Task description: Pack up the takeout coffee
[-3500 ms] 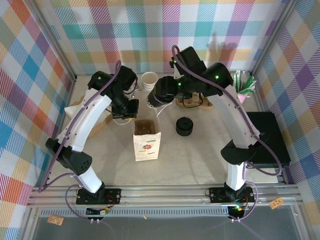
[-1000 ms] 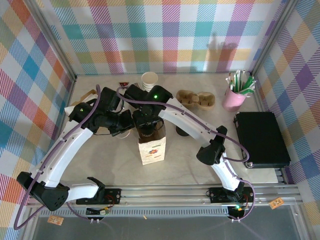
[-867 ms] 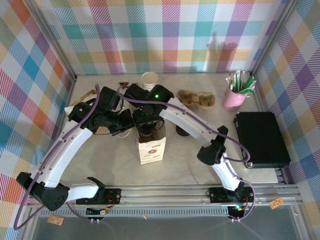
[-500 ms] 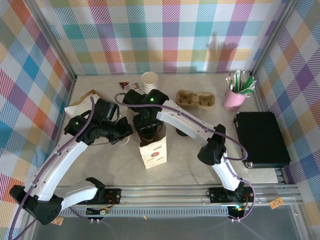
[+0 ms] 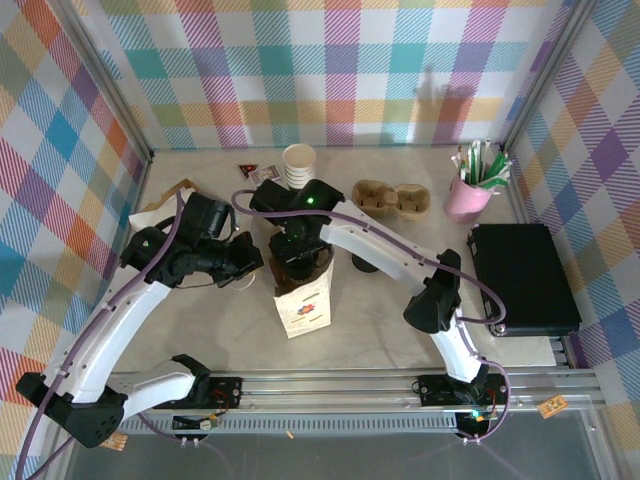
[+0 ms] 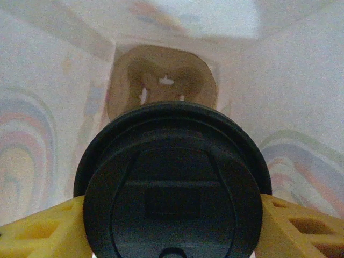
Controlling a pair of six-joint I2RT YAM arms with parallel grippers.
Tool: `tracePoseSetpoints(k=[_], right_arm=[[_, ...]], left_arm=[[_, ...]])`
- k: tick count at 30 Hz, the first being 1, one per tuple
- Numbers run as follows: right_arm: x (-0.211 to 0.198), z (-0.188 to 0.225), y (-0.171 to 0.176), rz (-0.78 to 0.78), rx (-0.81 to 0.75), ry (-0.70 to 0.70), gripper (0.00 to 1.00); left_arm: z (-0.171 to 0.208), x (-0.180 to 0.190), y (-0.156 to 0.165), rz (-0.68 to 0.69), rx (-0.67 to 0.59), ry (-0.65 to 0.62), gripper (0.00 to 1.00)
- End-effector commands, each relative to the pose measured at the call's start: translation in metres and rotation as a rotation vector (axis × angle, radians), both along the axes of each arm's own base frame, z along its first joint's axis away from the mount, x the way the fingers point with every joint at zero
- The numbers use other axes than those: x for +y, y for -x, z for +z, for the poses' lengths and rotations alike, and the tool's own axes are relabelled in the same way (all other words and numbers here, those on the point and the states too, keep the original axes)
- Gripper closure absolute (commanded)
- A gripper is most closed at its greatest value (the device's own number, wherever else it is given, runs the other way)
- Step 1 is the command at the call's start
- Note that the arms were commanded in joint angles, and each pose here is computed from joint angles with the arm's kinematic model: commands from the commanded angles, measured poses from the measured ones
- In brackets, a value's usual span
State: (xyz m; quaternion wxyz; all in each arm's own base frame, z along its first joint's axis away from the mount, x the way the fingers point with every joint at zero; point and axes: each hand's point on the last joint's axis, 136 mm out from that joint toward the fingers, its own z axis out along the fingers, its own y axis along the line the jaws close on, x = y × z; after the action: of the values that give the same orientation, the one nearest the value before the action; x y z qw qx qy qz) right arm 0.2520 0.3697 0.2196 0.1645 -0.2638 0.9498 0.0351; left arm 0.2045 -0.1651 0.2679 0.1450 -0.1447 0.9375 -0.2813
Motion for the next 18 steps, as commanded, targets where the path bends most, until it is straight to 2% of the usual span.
tracePoseSetpoints(k=[1, 6, 18], right_arm=[[-0.013, 0.016, 0.003, 0.028, -0.034, 0.001, 0.64], [-0.012, 0.007, 0.005, 0.051, -0.032, 0.016, 0.65], [0.017, -0.004, -0.021, 0.043, -0.097, -0.041, 0.64]], left_arm=[[0.006, 0.010, 0.004, -0.024, 0.002, -0.051, 1.00], [0.003, 0.007, -0.002, -0.035, 0.006, -0.057, 1.00], [-0.019, -0.002, 0.000, -0.076, 0.081, -0.042, 1.00]])
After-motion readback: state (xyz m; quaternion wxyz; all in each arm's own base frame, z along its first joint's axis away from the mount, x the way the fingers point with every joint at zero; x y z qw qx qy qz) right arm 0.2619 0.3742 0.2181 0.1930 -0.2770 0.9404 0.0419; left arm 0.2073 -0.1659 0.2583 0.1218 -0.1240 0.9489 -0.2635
